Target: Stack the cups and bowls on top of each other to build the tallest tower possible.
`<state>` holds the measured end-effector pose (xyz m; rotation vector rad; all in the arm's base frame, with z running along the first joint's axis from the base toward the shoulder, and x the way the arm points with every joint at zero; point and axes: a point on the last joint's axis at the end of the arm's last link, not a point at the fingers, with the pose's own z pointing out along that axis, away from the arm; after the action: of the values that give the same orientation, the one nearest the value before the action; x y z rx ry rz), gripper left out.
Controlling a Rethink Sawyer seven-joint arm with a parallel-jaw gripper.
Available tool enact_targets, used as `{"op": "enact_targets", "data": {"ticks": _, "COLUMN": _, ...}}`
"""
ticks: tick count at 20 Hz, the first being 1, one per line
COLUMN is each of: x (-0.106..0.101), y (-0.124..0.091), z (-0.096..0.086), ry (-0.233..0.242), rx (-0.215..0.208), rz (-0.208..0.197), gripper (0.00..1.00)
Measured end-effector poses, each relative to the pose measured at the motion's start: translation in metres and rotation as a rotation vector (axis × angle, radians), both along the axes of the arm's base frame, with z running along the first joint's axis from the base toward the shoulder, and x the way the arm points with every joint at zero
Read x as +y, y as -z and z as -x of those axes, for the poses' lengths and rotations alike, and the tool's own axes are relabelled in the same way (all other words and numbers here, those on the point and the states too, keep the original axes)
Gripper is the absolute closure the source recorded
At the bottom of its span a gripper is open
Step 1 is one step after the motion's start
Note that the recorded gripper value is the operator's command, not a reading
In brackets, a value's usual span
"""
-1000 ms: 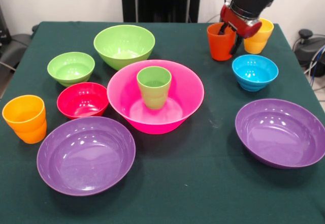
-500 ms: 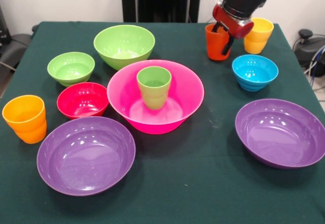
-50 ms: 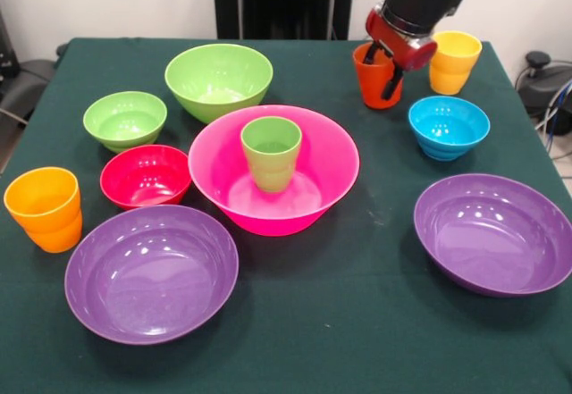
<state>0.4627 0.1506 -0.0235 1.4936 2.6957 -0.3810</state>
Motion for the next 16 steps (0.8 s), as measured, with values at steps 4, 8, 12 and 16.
{"op": "enact_targets", "data": {"ticks": 4, "x": 0.001, "y": 0.003, "z": -0.002, "ry": 0.01, "rx": 0.004, "rz": -0.018, "gripper": 0.0}}
{"op": "enact_targets", "data": {"ticks": 8, "x": 0.005, "y": 0.004, "z": -0.004, "ry": 0.016, "rx": 0.004, "rz": -0.037, "gripper": 0.0}}
{"op": "enact_targets", "data": {"ticks": 12, "x": 0.007, "y": 0.005, "z": -0.007, "ry": 0.021, "rx": 0.004, "rz": -0.051, "gripper": 0.0}}
{"op": "enact_targets", "data": {"ticks": 16, "x": 0.01, "y": 0.006, "z": -0.007, "ry": 0.019, "rx": 0.004, "rz": -0.058, "gripper": 0.0}}
